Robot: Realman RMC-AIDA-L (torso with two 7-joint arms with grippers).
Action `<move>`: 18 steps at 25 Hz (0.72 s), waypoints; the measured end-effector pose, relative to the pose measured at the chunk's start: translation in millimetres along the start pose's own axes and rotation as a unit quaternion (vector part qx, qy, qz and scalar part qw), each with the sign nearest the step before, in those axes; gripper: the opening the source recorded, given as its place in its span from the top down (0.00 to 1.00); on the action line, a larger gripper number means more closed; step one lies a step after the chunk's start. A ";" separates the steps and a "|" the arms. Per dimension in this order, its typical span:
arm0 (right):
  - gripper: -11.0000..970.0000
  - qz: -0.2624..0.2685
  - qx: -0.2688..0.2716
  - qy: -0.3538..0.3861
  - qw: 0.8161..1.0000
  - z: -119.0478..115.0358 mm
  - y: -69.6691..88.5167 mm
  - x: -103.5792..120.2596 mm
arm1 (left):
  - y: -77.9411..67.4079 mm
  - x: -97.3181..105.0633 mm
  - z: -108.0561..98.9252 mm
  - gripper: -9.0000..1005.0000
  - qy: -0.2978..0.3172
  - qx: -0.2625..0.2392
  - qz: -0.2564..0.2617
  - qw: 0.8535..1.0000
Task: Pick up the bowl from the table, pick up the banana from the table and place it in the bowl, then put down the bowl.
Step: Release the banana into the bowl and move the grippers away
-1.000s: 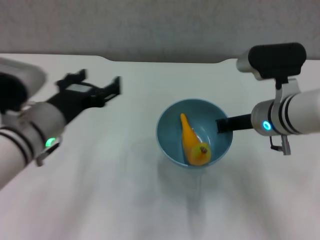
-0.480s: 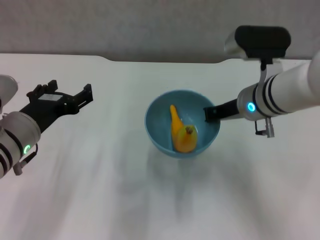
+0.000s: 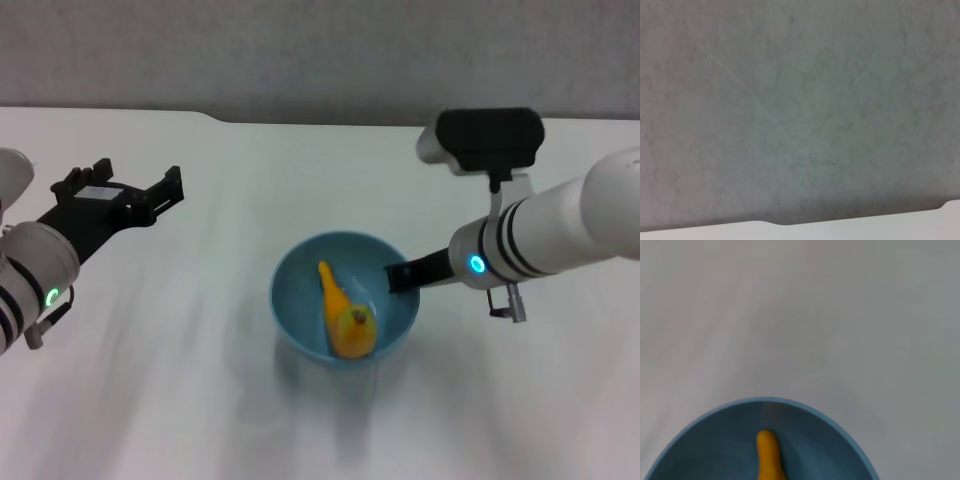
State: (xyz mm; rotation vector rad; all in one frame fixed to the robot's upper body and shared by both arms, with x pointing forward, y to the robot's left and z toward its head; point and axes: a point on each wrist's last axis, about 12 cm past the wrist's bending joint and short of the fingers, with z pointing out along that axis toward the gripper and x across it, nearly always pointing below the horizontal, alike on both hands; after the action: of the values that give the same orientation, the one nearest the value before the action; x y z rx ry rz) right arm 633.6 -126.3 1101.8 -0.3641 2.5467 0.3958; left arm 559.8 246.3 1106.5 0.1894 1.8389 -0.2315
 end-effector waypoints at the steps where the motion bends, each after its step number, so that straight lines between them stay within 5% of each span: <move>1: 0.96 -0.001 -0.001 0.003 1.000 0.9 1.2 2.1 | 0.0 -0.2 0.0 0.10 0.000 0.000 0.000 1.000; 18: 0.96 0.005 0.011 0.029 1.000 7.3 -7.4 18.7 | -0.5 -2.5 0.6 0.10 -0.004 0.000 0.001 1.000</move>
State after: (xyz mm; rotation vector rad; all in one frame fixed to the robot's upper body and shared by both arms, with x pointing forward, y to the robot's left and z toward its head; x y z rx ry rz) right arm 624.1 -133.9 1084.2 -0.3604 2.6074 0.3665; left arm 560.9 245.7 1108.8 0.1899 1.8315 -0.2318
